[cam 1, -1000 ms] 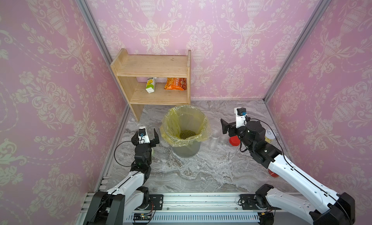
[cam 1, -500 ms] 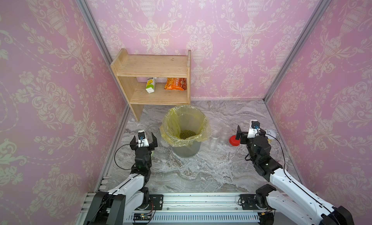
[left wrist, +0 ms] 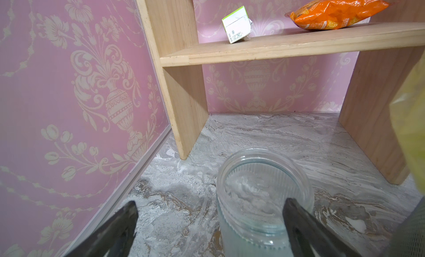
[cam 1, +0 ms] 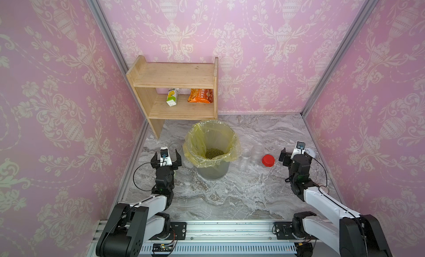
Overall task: Empty moldy mung beans from jars
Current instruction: Reset both arms
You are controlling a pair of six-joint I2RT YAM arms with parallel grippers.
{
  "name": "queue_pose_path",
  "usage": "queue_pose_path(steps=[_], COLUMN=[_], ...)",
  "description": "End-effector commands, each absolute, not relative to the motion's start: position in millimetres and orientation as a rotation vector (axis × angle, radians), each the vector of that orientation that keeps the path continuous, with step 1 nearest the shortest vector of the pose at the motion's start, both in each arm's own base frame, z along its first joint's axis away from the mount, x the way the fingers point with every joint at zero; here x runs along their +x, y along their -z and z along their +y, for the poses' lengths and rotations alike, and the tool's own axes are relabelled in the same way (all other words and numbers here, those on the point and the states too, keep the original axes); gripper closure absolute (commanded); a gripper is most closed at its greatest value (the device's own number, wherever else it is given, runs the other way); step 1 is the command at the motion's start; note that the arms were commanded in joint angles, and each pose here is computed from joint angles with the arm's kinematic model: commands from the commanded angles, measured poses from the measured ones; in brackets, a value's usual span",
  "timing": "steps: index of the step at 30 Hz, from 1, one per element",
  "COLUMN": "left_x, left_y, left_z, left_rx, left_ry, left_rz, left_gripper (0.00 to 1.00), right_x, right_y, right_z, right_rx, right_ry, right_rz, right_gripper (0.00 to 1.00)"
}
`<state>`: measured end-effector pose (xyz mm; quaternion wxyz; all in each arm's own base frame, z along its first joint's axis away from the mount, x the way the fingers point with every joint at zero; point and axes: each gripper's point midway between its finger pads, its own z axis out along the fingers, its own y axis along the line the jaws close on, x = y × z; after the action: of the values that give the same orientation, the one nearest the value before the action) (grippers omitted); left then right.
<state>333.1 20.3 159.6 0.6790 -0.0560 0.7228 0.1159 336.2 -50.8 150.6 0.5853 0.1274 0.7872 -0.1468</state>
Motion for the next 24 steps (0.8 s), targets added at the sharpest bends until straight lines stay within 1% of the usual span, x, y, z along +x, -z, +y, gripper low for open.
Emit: queue_pose_path(steps=[1, 8, 16, 18, 21, 24], left_x=[344.1, 352.8, 355.8, 357.3, 358.9, 358.3], left_y=[-142.9, -123.5, -112.2, -109.1, -106.0, -105.1], left_z=[13.6, 12.1, 10.8, 10.2, 10.3, 10.6], left_rx=[-0.067, -0.061, -0.054, -0.05, -0.047, -0.049], left_ry=[-0.262, -0.265, -0.261, -0.261, -0.266, -0.266], left_rz=[1.681, 1.682, 1.696, 1.706, 1.715, 1.717], left_gripper=[0.01, 0.01, 0.01, 0.01, 0.01, 0.01], right_x=[349.7, 370.0, 379.9, 387.5, 398.1, 393.7], right_y=[-151.0, -121.9, -118.2, -111.8, -103.1, -104.8], right_z=[-47.4, -36.7, -22.9, -16.6, -14.4, -13.9], right_rx=[0.304, 0.252, 0.178, 0.157, 0.149, 0.147], right_ry=[0.274, 0.215, 0.196, 0.174, 0.212, 0.198], right_rz=[1.818, 1.92, 1.95, 1.942, 1.994, 1.968], right_gripper=[0.0, 0.0, 0.0, 0.0, 0.0, 0.0])
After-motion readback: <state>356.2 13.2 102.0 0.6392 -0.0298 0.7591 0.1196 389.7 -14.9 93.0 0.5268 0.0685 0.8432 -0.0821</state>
